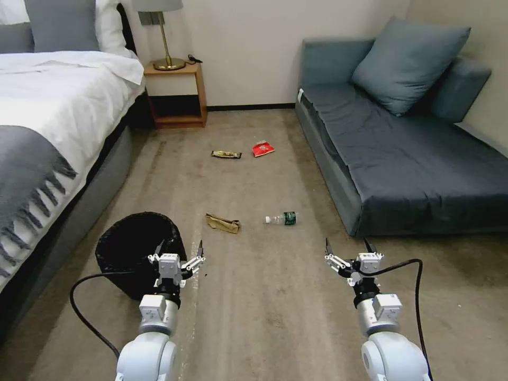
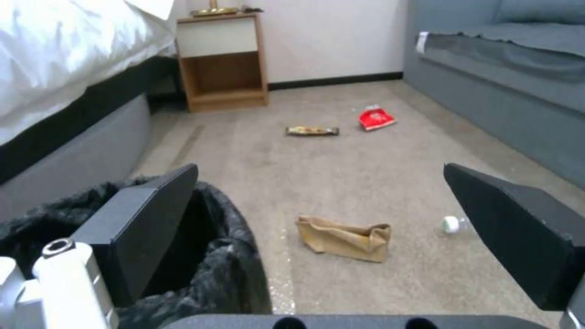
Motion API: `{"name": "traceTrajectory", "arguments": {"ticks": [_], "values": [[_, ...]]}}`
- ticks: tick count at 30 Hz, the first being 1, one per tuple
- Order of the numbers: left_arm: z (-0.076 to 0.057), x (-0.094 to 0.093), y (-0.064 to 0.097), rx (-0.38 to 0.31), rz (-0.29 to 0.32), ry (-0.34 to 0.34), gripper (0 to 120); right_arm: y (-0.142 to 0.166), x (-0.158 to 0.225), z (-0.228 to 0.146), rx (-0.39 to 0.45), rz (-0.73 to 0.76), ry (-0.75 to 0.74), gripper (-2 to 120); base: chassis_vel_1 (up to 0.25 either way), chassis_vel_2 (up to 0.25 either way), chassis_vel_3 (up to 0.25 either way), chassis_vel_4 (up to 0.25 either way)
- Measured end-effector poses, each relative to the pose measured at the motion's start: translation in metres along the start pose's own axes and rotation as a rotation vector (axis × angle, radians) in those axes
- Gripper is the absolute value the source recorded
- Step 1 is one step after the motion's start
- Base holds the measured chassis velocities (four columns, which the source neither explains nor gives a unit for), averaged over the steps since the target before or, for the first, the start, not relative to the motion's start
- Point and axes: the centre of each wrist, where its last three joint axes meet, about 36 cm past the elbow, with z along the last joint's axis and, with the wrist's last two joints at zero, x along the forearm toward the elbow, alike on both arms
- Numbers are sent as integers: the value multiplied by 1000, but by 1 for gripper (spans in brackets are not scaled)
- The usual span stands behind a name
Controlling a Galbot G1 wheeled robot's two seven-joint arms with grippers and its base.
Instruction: Pick up the trash bin, then pick up the garbage on the floor and place it into the trash bin.
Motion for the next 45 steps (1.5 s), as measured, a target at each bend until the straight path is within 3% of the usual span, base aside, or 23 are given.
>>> {"name": "traceTrajectory", "arguments": {"ticks": [1,3,5,8,11,13,17,19,22,25,28,29,30,32,34,45], "values": [[-1,0,3,4,-6,-1,100,0,0,-1,-3,0,1,100,0,0,0,0],[-11,2,25,39,-58,-20,100,1,6,-19,-49,-11,27,100,0,0,0,0],[-13,2,29,48,-68,-24,100,2,9,-24,-63,-16,37,100,0,0,0,0],[-28,5,55,94,-126,-50,100,6,21,-51,-132,-51,96,100,0,0,0,0],[-35,7,67,116,-152,-64,100,9,28,-64,-164,-75,129,100,0,0,0,0],[-50,10,87,155,-192,-93,100,13,40,-84,-208,-123,191,100,0,0,0,0],[-63,13,102,186,-221,-118,100,9,40,-87,-232,-158,201,100,0,0,0,0],[-77,17,116,217,-245,-145,100,-7,26,-89,-229,-170,156,100,0,0,0,0],[-87,20,126,239,-261,-164,100,-8,22,-87,-230,-174,153,100,0,0,0,0],[-107,26,143,280,-284,-204,100,-9,18,-85,-230,-173,148,100,0,0,0,0],[-111,25,150,294,-285,-212,100,-10,15,-83,-226,-169,146,100,0,0,0,0],[-110,19,164,307,-290,-214,100,-11,14,-82,-224,-165,146,100,0,0,0,0],[-110,19,164,307,-290,-214,100,-11,14,-82,-224,-165,146,100,0,0,0,0],[-109,12,181,317,-299,-219,100,-12,12,-80,-223,-160,147,100,0,0,0,0],[-105,9,188,320,-307,-212,100,-12,10,-78,-223,-157,148,100,0,0,0,0],[-107,2,200,359,-362,-164,100,-12,8,-74,-220,-155,143,100,0,0,0,0]]}}
